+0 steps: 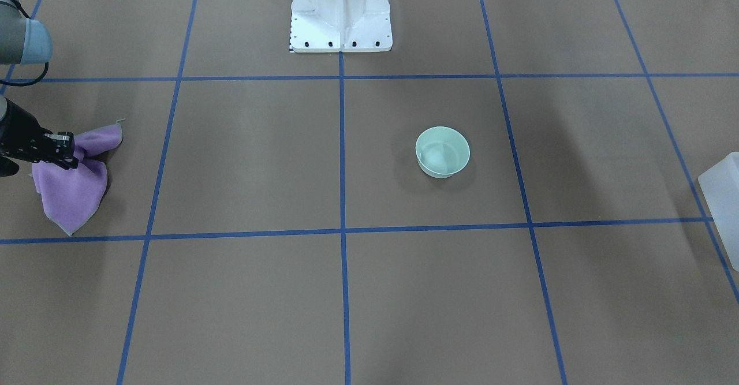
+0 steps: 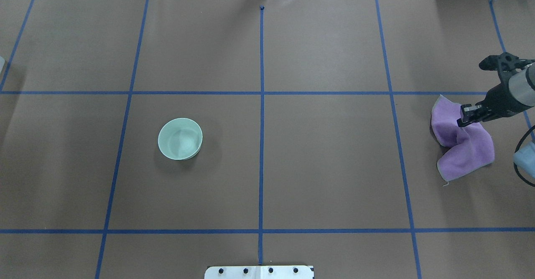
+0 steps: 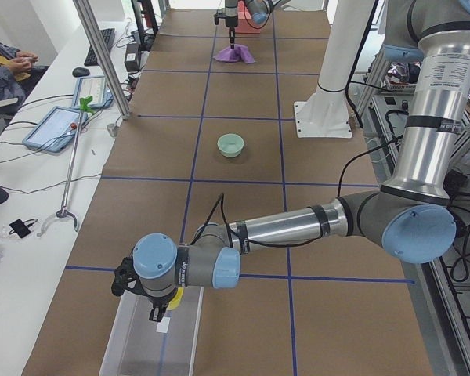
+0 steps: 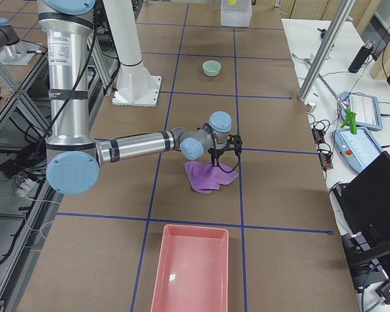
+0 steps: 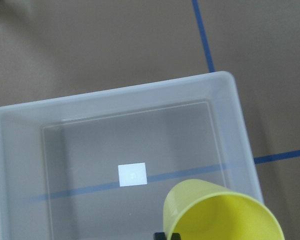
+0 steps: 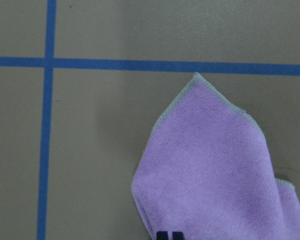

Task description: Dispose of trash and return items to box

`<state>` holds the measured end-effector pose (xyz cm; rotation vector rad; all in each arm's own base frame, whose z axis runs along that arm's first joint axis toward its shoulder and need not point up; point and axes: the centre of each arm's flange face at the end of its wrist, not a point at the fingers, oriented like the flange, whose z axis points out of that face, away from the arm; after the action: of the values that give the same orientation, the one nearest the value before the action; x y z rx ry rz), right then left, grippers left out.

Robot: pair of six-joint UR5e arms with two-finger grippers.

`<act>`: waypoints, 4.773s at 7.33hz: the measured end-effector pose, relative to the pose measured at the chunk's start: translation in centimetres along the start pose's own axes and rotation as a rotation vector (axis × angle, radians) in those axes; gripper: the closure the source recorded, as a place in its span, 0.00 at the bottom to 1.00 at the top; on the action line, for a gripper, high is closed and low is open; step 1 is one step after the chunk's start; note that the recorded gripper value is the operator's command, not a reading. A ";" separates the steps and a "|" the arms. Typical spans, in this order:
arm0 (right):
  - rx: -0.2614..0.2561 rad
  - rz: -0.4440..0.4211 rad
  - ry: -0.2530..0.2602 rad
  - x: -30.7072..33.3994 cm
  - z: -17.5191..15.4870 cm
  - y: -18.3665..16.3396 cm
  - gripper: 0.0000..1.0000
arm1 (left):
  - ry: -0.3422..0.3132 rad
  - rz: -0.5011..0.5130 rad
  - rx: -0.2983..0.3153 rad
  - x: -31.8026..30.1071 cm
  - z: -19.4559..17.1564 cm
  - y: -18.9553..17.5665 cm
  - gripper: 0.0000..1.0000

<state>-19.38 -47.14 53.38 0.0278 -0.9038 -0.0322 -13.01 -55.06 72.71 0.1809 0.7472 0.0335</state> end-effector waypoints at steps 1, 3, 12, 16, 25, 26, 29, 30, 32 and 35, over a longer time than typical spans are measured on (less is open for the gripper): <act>0.017 0.025 -0.033 0.3 -2.9 -0.4 1.00 | 0.002 -0.025 -0.005 0.5 1.5 -0.2 1.00; 0.047 0.080 -0.084 1.0 -9.9 -0.6 1.00 | 0.011 -0.055 -0.017 2.6 5.3 -1.1 1.00; -0.048 0.054 0.099 0.4 -3.0 -0.2 0.00 | 0.042 -0.052 -0.029 7.1 6.6 -4.2 0.01; -0.055 0.051 0.060 0.8 3.8 0.8 0.99 | 0.100 -0.196 -0.021 19.1 -4.3 -6.7 0.01; 0.125 0.053 -0.074 7.2 -11.4 -0.9 1.00 | 0.075 -0.345 -0.101 65.9 7.7 6.4 0.02; 0.145 0.029 -0.044 9.7 -14.6 -0.9 1.00 | 0.066 -0.348 -0.110 67.5 8.9 6.7 0.10; 0.116 -0.087 0.106 17.2 -24.1 -0.8 1.00 | 0.042 -0.339 -0.113 69.8 11.2 7.4 1.00; 0.098 -0.126 0.155 19.5 -25.8 -0.4 1.00 | 0.038 -0.338 -0.111 70.0 11.5 7.5 1.00; 0.047 -0.179 0.188 25.1 -26.1 0.4 1.00 | 0.043 -0.337 -0.112 70.1 11.4 7.5 1.00; -0.067 -0.223 0.224 32.3 -22.5 2.1 1.00 | 0.140 -0.371 -0.115 63.9 4.3 0.9 1.00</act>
<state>18.32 -46.09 64.88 0.0681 -0.6720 -0.2622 36.86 -48.80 33.00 -0.0721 0.9060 -0.2652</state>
